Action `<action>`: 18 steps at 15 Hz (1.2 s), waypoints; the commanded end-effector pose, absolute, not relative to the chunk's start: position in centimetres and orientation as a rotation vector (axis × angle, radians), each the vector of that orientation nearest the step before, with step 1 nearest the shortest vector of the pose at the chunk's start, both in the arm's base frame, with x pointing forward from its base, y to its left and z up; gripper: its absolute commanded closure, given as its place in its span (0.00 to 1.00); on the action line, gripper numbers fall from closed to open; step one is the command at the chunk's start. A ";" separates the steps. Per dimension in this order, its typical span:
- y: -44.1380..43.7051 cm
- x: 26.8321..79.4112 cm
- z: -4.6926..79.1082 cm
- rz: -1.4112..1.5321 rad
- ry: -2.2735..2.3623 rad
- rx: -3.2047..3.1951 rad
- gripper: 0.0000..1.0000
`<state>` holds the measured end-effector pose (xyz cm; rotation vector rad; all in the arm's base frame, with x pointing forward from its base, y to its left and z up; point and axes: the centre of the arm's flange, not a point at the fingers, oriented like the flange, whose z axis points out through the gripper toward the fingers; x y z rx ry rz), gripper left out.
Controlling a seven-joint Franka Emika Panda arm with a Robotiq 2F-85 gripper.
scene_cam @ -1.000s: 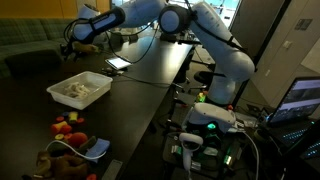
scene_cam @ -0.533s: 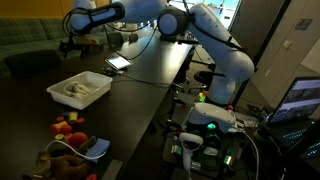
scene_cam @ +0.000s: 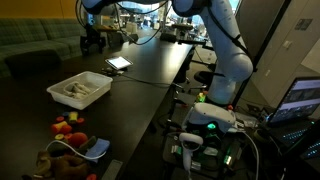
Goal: Pick up the towel from the countertop, sweep the objects to the left and put the towel in the container.
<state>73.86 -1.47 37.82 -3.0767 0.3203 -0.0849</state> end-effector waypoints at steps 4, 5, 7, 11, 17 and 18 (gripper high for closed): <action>-4.8 61.9 38.6 0.112 0.292 -3.072 0.00; -5.0 60.6 38.7 0.129 0.294 -3.063 0.00; -5.9 58.0 38.2 0.152 0.286 -3.044 0.00; -6.5 52.5 37.5 0.138 0.246 -3.032 0.00; -5.3 46.9 35.9 -0.167 0.149 -3.058 0.00; -6.3 51.9 36.4 -0.039 0.192 -3.069 0.00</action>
